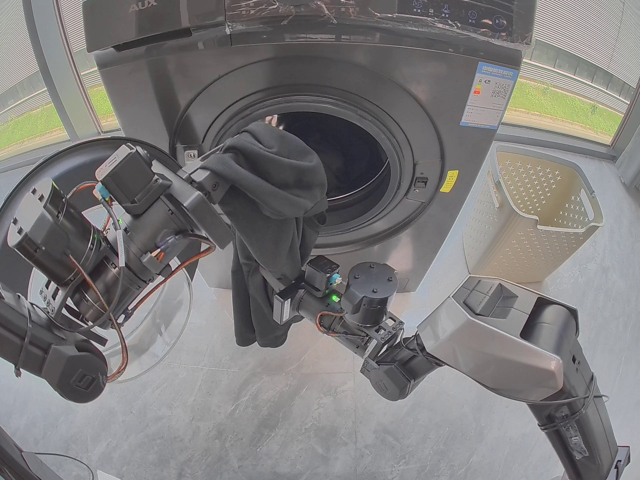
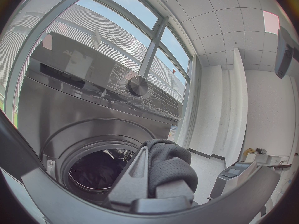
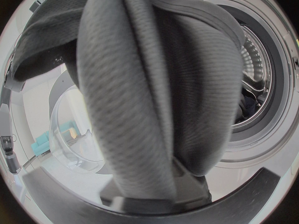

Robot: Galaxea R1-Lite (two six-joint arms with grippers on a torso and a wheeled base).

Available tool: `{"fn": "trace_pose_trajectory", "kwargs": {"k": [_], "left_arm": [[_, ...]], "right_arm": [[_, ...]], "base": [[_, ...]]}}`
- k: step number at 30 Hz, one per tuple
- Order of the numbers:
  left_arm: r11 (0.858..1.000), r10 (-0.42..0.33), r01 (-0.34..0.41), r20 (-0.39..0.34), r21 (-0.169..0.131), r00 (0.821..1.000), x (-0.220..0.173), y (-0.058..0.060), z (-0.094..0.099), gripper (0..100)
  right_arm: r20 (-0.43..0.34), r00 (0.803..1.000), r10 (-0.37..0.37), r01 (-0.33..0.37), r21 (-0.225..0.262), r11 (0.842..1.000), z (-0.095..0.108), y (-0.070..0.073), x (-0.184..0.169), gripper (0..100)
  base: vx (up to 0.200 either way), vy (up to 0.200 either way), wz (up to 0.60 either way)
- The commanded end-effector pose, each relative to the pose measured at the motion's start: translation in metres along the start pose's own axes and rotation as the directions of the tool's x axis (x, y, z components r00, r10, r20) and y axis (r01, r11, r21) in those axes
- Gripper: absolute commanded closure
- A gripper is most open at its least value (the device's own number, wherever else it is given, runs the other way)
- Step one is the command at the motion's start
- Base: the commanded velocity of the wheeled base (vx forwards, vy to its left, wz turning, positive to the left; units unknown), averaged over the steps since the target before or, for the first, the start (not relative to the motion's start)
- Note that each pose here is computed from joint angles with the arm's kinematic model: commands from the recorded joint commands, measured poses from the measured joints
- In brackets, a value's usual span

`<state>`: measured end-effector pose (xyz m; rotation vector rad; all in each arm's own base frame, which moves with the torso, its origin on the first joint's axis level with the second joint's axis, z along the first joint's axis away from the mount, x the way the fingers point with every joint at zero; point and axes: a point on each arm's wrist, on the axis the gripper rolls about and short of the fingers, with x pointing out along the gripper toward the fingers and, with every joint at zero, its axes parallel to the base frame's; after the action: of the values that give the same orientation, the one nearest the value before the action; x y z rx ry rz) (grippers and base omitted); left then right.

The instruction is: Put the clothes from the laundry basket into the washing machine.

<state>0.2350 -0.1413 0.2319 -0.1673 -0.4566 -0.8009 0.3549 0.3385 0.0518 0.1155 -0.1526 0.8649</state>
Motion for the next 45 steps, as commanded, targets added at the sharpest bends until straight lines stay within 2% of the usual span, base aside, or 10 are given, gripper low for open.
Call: {"fn": "trace_pose_trajectory", "kwargs": {"k": [1, 4, 9, 12, 23, 29, 33, 39, 40, 45], "left_arm": [[1.0, 0.018, -0.018, 0.012, 0.007, 1.0, 0.0, 0.003, 0.003, 100], [0.999, 0.036, -0.036, 0.017, 0.001, 0.999, -0.001, 0.006, 0.004, 100], [0.996, 0.087, -0.087, 0.003, 0.001, 0.996, -0.008, 0.019, 0.005, 100], [0.99, 0.141, -0.141, -0.032, 0.007, 0.989, -0.016, 0.032, -0.001, 100], [0.976, 0.207, -0.218, -0.257, -0.015, 0.944, -0.044, 0.047, -0.05, 100], [0.972, 0.199, -0.231, -0.392, -0.037, 0.898, -0.061, 0.048, -0.086, 100], [0.976, 0.178, -0.214, -0.435, -0.036, 0.883, -0.066, 0.048, -0.099, 100], [0.976, 0.174, -0.215, -0.444, -0.041, 0.879, -0.067, 0.048, -0.102, 100], [0.976, 0.174, -0.214, -0.443, -0.041, 0.879, -0.067, 0.048, -0.101, 0], [0.976, 0.166, -0.213, -0.463, -0.049, 0.871, -0.071, 0.045, -0.104, 0]], "right_arm": [[0.004, 1.0, -0.015, 0.015, -0.002, 1.0, 0.0, -0.006, -0.001, 100], [0.003, 0.997, -0.079, 0.079, -0.002, 0.997, 0.007, -0.024, -0.008, 100], [0.036, 0.988, -0.153, 0.154, -0.007, 0.988, 0.041, -0.047, -0.022, 100], [0.087, 0.976, -0.198, 0.199, -0.002, 0.98, 0.076, -0.057, -0.033, 100], [0.178, 0.968, -0.177, 0.181, -0.001, 0.984, 0.141, -0.041, -0.053, 100], [0.179, 0.97, -0.165, 0.167, 0.001, 0.986, 0.149, -0.032, -0.061, 100], [0.181, 0.972, -0.152, 0.154, 0.003, 0.988, 0.151, -0.027, -0.06, 100], [0.175, 0.975, -0.135, 0.136, 0.005, 0.991, 0.15, -0.019, -0.059, 100], [0.175, 0.976, -0.132, 0.133, 0.005, 0.991, 0.149, -0.018, -0.058, 100], [0.176, 0.975, -0.132, 0.133, 0.005, 0.991, 0.15, -0.018, -0.059, 100]], "base": [[0.0, 0.0, 0.0], [0.0, 0.0, 0.0], [0.0, 0.0, 0.0], [0.0, 0.0, 0.0], [0.0, 0.0, 0.0], [0.0, 0.0, 0.0], [0.0, 0.0, 0.0], [0.0, 0.0, 0.0], [0.0, 0.0, 0.0], [0.0, 0.0, 0.0]]}}
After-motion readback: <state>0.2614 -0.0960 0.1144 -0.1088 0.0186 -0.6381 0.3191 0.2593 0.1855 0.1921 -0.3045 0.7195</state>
